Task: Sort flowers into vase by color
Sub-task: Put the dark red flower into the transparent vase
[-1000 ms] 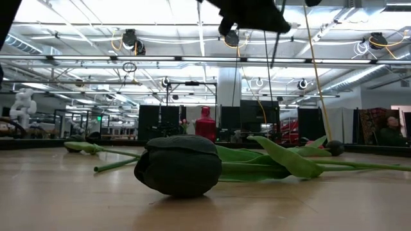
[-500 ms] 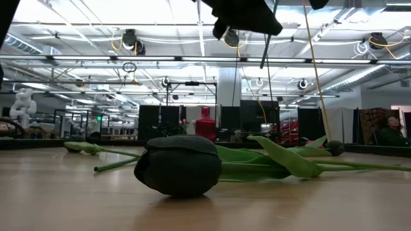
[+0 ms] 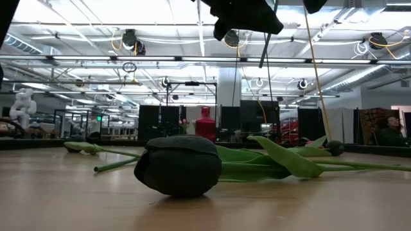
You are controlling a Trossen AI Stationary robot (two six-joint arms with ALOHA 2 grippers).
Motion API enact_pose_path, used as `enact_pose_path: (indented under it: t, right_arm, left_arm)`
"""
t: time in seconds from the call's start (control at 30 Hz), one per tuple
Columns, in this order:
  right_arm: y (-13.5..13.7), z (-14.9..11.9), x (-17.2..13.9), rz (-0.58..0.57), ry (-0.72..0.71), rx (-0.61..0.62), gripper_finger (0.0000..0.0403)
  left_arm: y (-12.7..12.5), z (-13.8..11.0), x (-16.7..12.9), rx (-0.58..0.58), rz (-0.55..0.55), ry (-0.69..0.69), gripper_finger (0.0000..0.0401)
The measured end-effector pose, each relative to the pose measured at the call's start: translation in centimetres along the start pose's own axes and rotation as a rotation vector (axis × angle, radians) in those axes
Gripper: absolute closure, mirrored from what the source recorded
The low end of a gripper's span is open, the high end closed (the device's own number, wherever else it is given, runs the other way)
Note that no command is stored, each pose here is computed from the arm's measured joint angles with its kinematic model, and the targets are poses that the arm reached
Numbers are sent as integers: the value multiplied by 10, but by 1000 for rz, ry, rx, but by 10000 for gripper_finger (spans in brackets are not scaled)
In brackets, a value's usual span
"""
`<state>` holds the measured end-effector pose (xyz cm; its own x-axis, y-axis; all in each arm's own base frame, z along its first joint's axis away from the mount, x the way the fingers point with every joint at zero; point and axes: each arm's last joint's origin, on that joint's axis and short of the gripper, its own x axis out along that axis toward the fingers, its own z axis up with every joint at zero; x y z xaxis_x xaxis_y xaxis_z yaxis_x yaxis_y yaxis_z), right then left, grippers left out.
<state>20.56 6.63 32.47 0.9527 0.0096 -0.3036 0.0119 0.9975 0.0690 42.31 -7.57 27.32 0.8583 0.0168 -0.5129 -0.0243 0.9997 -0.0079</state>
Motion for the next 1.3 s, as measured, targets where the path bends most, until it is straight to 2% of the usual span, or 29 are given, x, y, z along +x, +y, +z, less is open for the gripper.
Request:
enact_pose_path:
  t: [0.17,0.33,0.47,0.67,0.8,1.03,1.3]
  right_arm:
    - [1,5,2,1,-58,6,245]
    - [1,6,1,-1,-65,-6,242]
    - [1,6,1,-4,-65,-14,282]
    - [1,6,1,-10,-64,-15,384]
    - [0,6,0,-10,-65,-13,388]
    - [-4,6,-14,-7,-51,25,399]
    - [-16,-1,-52,45,34,220,397]
  left_arm:
    - [4,-2,1,-6,2,22,391]
    - [4,-4,1,-4,1,41,391]
    - [5,-4,1,-6,1,43,391]
    - [5,-4,1,-6,2,43,387]
    - [5,-3,1,-9,1,39,375]
    - [-1,-4,0,-4,-12,43,313]
    - [-10,-5,-7,-9,-34,59,226]
